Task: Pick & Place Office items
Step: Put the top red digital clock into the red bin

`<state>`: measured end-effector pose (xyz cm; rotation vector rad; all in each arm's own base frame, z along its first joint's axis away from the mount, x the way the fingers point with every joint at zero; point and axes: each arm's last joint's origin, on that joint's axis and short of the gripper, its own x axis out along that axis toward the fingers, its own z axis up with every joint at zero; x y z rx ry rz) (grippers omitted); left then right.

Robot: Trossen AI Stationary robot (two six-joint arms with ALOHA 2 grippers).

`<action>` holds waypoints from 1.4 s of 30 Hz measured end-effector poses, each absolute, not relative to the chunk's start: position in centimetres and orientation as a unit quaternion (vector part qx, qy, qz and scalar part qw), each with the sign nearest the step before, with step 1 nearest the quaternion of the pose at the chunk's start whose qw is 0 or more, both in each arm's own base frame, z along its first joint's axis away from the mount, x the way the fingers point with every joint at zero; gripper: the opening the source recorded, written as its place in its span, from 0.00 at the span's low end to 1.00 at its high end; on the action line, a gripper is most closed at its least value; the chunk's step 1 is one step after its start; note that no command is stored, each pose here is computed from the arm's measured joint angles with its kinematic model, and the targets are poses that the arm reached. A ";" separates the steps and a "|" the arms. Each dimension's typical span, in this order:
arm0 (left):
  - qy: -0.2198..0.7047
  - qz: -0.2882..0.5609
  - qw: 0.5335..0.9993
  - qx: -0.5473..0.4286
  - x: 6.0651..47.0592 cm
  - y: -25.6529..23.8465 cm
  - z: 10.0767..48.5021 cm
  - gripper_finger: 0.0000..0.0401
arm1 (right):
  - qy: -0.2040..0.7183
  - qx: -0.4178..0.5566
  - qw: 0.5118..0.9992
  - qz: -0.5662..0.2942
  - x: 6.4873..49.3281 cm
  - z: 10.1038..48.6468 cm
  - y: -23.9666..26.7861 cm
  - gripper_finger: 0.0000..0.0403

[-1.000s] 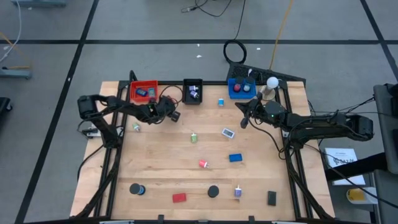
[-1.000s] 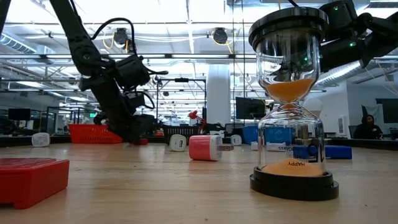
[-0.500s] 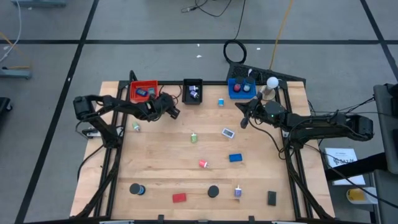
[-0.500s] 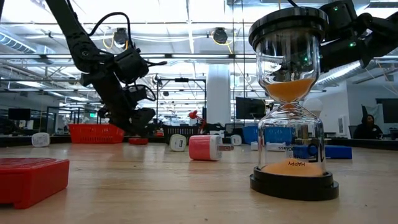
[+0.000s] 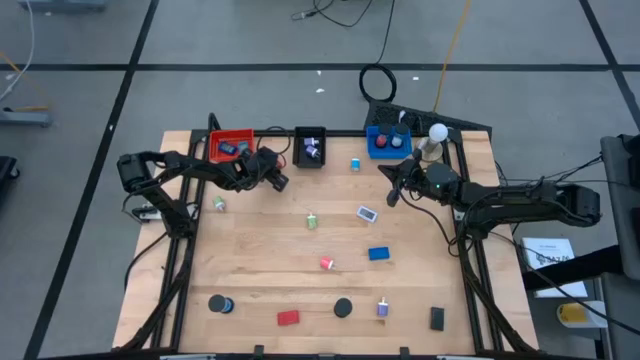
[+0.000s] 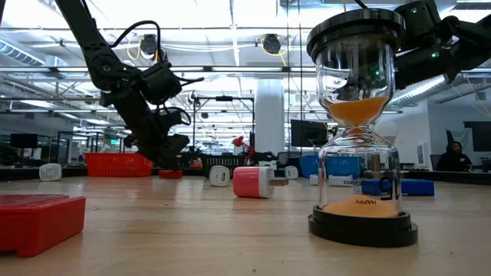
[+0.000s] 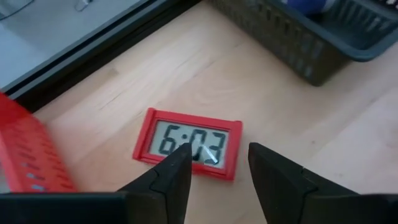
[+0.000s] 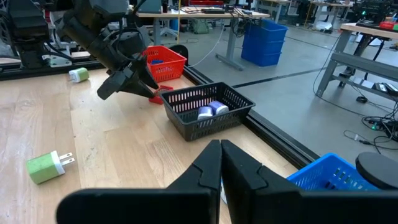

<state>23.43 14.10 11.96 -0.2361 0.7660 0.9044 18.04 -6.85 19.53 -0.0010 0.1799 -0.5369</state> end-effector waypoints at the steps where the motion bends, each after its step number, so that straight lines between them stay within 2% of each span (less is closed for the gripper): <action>1: 0.360 0.420 0.826 -0.110 23.5 14.1 12.0 0.41 | 0.089 0.000 0.960 -0.265 18.0 19.5 -6.9 0.01; 13: 0.364 0.417 0.826 -0.106 23.5 14.7 11.2 0.41 | 0.089 -0.001 0.960 -0.265 18.0 19.5 -6.9 0.01; 17: 0.375 0.411 0.825 -0.096 23.5 14.6 11.2 0.31 | 0.089 -0.001 0.960 -0.265 18.0 19.5 -6.9 0.01; 24: 0.392 0.376 0.836 -0.075 23.9 13.6 11.3 0.06 | 0.089 -0.002 0.960 -0.265 18.0 19.5 -6.9 0.01; 26: 0.398 0.367 0.838 -0.071 23.9 13.3 11.4 0.02 | 0.089 -0.002 0.960 -0.265 18.0 19.5 -6.9 0.01; 31: 0.425 0.342 0.836 -0.065 23.6 12.0 12.1 0.05 | 0.089 -0.002 0.960 -0.265 18.0 19.5 -6.9 0.01; 37: 0.429 0.256 0.862 -0.082 23.6 9.1 13.9 0.02 | 0.089 -0.002 0.960 -0.265 18.0 19.5 -6.9 0.01; 42: 0.406 0.252 0.873 -0.103 24.0 7.6 14.7 0.16 | 0.089 -0.001 0.960 -0.264 18.0 19.5 -6.8 0.01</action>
